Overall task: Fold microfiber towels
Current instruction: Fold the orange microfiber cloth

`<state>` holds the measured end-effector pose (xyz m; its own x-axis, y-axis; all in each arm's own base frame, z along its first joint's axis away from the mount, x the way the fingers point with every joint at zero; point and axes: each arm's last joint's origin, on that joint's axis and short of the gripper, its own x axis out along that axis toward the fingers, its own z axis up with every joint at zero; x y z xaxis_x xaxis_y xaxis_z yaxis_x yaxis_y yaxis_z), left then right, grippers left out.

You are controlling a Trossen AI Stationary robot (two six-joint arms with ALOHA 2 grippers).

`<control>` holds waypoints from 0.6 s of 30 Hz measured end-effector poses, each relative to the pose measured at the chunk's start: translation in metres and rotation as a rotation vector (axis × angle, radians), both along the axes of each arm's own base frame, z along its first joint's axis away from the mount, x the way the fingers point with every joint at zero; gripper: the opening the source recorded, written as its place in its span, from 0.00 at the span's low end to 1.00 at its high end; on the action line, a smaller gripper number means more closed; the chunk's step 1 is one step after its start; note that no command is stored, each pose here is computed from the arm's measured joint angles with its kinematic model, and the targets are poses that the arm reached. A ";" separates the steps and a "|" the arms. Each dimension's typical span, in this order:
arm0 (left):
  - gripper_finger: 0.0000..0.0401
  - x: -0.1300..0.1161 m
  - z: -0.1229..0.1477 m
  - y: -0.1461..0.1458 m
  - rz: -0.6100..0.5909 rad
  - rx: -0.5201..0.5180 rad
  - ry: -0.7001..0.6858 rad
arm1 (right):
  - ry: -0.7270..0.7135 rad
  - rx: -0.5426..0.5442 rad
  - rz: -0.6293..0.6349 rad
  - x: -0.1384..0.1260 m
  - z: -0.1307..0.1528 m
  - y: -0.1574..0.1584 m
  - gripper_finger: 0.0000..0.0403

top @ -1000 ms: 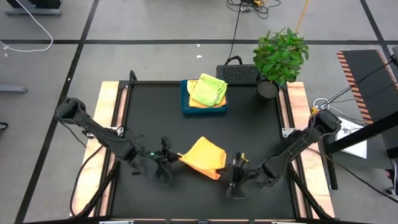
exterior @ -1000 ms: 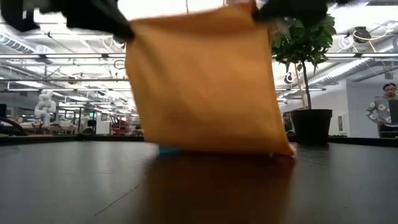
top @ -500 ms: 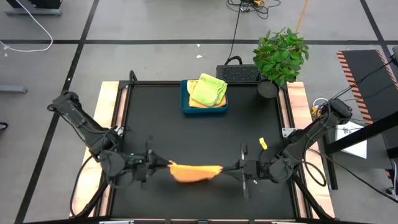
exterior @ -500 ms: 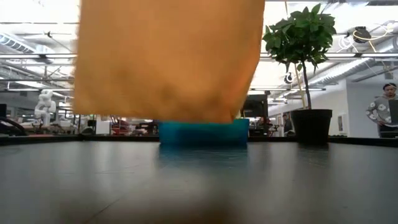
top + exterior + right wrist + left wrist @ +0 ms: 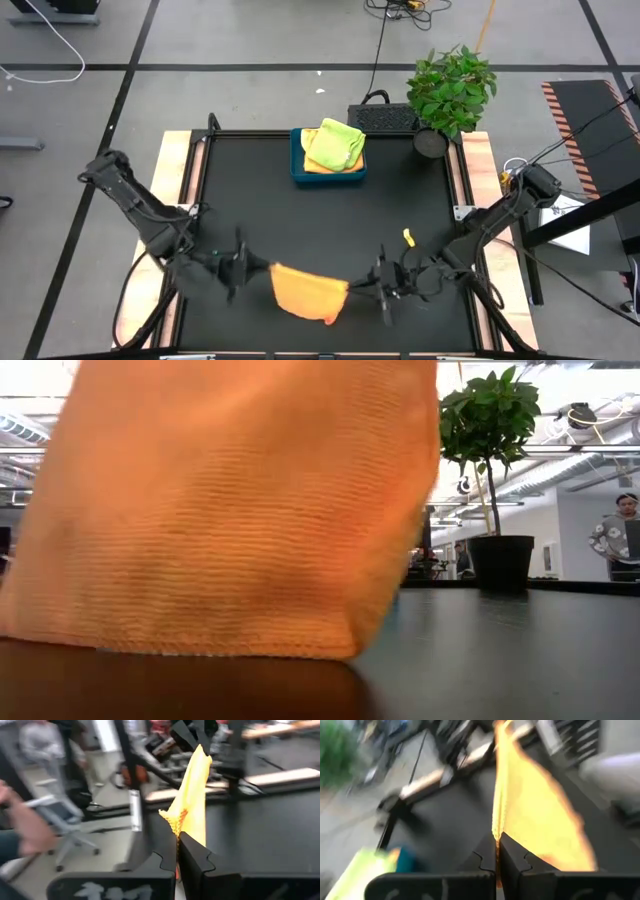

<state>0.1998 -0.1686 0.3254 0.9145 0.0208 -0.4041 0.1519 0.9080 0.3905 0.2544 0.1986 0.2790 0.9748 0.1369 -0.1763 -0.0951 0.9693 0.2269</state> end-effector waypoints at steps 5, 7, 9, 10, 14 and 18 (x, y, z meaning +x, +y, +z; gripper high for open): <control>0.02 0.014 -0.021 0.041 0.203 0.012 0.167 | 0.126 -0.033 -0.207 0.011 -0.015 -0.027 0.00; 0.01 0.021 -0.033 0.059 0.259 0.012 0.219 | 0.185 -0.047 -0.274 0.016 -0.022 -0.041 0.00; 0.01 0.027 -0.046 0.076 0.308 0.028 0.264 | 0.227 -0.056 -0.331 0.021 -0.028 -0.056 0.00; 0.02 0.029 -0.051 0.085 0.334 0.039 0.280 | 0.239 -0.066 -0.356 0.023 -0.033 -0.063 0.00; 0.02 0.036 -0.071 0.114 0.401 0.075 0.314 | 0.277 -0.117 -0.426 0.028 -0.050 -0.090 0.00; 0.01 0.042 -0.081 0.134 0.435 0.075 0.302 | 0.336 -0.161 -0.481 0.028 -0.067 -0.115 0.00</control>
